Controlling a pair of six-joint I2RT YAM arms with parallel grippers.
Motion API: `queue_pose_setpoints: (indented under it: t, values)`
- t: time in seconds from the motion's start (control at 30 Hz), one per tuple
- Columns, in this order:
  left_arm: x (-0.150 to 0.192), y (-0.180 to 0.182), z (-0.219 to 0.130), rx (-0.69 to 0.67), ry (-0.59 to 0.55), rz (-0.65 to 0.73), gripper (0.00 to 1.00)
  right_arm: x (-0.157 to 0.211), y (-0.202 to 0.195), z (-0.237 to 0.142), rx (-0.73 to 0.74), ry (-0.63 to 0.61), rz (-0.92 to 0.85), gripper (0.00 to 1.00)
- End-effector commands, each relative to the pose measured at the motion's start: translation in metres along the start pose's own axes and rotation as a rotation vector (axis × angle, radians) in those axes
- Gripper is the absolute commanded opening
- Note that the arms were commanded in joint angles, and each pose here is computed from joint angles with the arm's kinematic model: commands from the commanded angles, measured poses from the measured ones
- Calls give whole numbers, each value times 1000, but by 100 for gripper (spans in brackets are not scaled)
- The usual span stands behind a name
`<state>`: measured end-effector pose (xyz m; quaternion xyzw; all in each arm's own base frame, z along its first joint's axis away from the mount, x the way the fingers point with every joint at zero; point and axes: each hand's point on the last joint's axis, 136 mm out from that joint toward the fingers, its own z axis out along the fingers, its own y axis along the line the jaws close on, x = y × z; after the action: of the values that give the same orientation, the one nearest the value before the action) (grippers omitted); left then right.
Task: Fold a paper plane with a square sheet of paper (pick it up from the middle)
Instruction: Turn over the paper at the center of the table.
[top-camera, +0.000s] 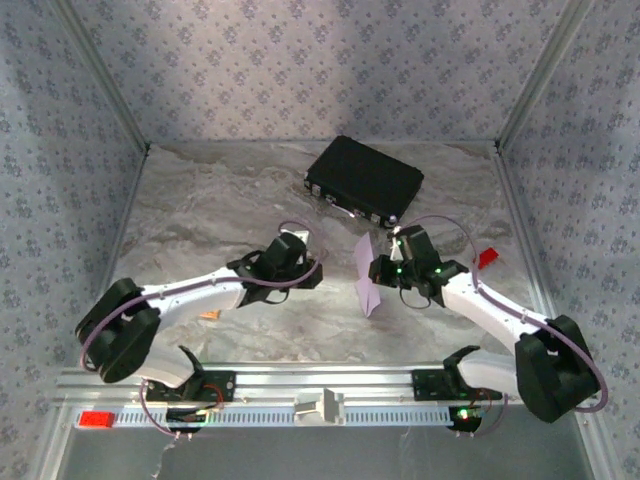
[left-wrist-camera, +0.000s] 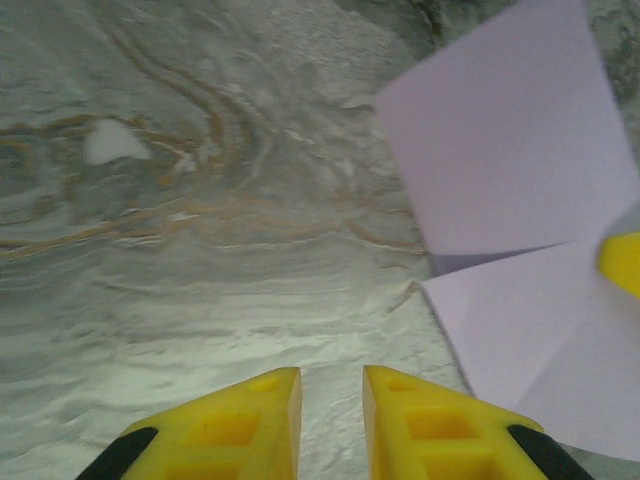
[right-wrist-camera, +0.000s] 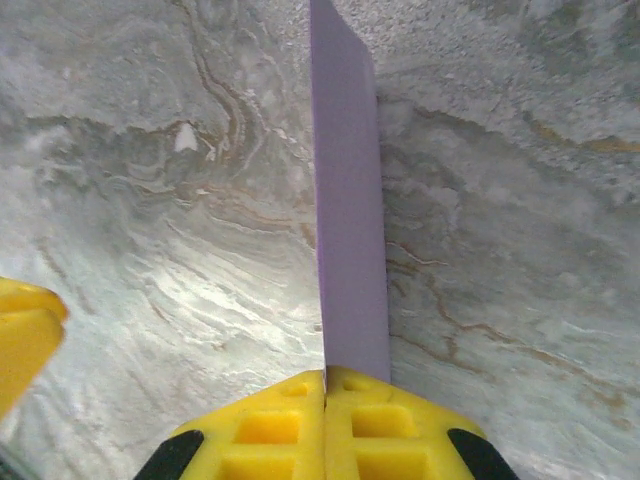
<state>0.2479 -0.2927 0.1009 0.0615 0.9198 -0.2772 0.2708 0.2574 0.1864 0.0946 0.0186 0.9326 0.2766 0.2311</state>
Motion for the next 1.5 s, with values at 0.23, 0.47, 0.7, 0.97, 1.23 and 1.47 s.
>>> queue_pose_setpoints:
  t: [0.23,0.47,0.7,0.97,1.23,1.47]
  values:
    - [-17,41,-38,-146,-170,-88,24,-17,-22,-37,441,-86,-214,7]
    - [-20,66,-61,-230,-251,-154,25,-28,-32,-62,764,-170,-345,7]
    - [-20,104,-103,-331,-402,-272,33,-21,-15,-42,905,-163,-480,8]
    - [-17,125,-139,-367,-500,-319,38,14,28,25,855,-25,-610,10]
    - [-16,128,-144,-368,-506,-331,41,45,87,76,462,139,-493,19]
    - [-17,116,-125,-350,-432,-300,45,33,91,58,93,151,-256,46]
